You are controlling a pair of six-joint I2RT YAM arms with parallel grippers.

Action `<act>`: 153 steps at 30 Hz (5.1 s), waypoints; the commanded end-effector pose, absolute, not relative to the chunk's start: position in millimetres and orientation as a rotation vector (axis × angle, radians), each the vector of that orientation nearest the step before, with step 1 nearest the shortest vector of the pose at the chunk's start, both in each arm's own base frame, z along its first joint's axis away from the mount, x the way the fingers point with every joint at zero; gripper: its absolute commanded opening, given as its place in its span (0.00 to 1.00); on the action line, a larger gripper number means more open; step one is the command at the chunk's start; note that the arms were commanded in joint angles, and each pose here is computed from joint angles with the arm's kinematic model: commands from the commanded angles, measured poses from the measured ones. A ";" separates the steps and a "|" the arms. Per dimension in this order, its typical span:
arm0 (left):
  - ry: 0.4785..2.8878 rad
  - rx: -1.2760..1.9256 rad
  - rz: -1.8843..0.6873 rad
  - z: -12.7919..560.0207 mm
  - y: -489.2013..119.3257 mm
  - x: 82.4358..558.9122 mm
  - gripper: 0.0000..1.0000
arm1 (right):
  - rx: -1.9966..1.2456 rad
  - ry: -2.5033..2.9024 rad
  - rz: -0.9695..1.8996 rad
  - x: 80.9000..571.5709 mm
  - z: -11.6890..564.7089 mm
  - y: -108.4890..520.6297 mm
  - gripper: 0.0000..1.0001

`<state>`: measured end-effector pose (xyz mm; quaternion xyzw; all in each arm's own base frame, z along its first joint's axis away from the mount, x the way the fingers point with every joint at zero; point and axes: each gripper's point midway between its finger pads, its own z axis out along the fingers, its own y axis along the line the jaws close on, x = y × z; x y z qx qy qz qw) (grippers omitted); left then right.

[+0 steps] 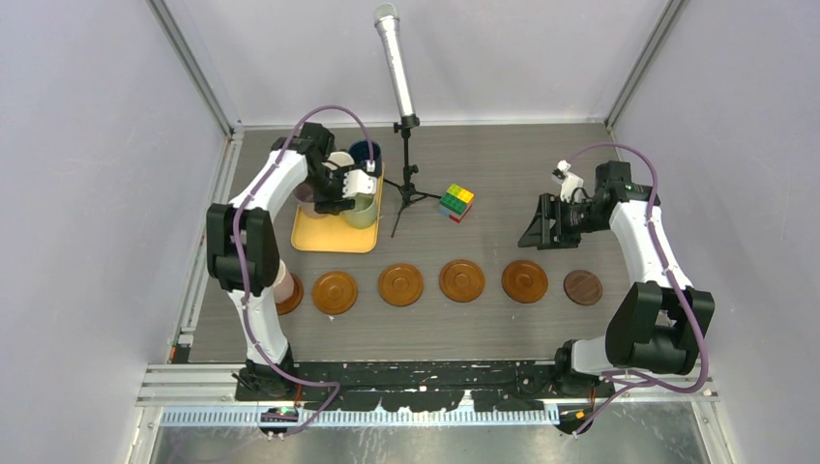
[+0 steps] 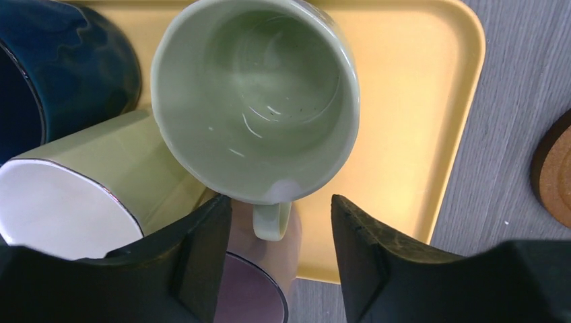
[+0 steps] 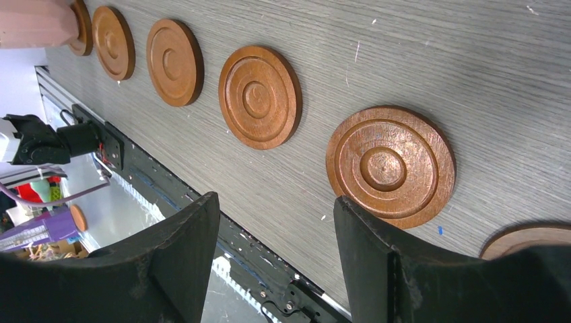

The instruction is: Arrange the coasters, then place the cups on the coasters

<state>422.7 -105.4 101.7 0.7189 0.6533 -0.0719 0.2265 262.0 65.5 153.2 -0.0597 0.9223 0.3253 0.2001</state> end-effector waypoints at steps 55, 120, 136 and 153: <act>2.128 1.408 -0.266 145.5 -76.5 313.2 0.00 | -0.188 2.522 0.916 263.1 162.9 66.8 0.67; 2.285 1.557 -0.338 105.1 -53.1 194.1 0.35 | -0.187 2.527 0.911 262.8 161.6 66.1 0.67; 2.301 1.565 -0.368 120.9 -55.6 185.5 0.48 | -0.186 2.524 0.914 263.2 162.3 66.4 0.67; 2.101 1.323 -0.169 223.1 -39.9 359.7 0.73 | -0.196 2.514 0.891 262.4 165.3 65.2 0.67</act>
